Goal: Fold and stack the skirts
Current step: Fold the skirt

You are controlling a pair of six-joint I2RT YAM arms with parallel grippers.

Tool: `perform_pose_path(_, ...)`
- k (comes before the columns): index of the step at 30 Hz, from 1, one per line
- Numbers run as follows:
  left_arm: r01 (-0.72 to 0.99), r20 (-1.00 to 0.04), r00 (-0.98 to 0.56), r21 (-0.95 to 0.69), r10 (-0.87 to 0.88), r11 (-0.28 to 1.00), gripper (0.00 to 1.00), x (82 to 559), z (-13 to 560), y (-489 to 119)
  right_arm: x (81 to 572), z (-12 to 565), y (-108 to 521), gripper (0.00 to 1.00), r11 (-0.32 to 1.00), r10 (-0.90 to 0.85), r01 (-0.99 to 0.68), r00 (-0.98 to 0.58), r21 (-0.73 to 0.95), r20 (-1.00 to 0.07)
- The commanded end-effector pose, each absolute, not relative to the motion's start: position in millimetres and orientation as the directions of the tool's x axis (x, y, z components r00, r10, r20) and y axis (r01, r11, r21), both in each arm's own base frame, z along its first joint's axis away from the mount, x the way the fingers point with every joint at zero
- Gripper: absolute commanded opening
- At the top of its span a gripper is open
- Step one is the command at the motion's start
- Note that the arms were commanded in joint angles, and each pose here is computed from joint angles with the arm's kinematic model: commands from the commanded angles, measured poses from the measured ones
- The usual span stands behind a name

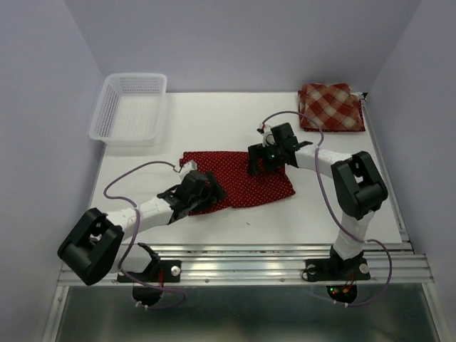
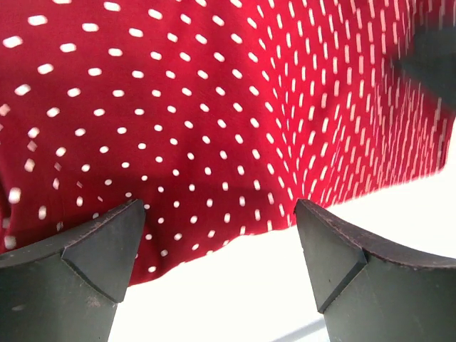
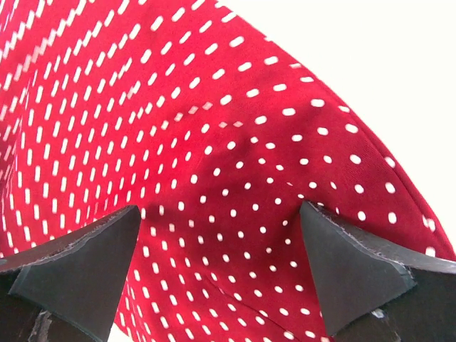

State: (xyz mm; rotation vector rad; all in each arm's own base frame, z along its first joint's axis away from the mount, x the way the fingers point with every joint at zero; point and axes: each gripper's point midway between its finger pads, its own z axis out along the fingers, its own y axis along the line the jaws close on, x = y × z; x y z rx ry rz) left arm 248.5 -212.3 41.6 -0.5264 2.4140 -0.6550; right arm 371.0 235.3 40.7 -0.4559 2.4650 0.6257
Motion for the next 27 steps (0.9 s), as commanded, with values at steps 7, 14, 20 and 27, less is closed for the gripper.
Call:
perform_pose_path(7, -0.243, -0.413, -0.740, -0.572, -0.531, 0.784, 0.99, 214, 69, -213, 377, 94, 242, 1.00, 0.693, -0.399, -0.668, -0.669, 0.272, -0.627)
perform_pose_path(14, -0.157, -0.532, -0.681, -0.565, -0.503, 0.810, 0.99, 232, 130, -210, 373, 171, 212, 1.00, 0.855, -0.167, -0.462, -0.677, 0.237, -0.717)
perform_pose_path(20, -0.294, -0.595, -0.586, -0.476, -0.550, 0.829, 0.99, 240, 136, -161, 368, 165, 158, 1.00, 0.942, -0.010, -0.235, -0.736, 0.241, -0.677)
perform_pose_path(27, -0.343, -0.590, -0.578, -0.451, -0.564, 0.824, 0.99, 250, 111, -113, 374, 127, 128, 1.00, 0.977, 0.052, -0.086, -0.790, 0.195, -0.610)
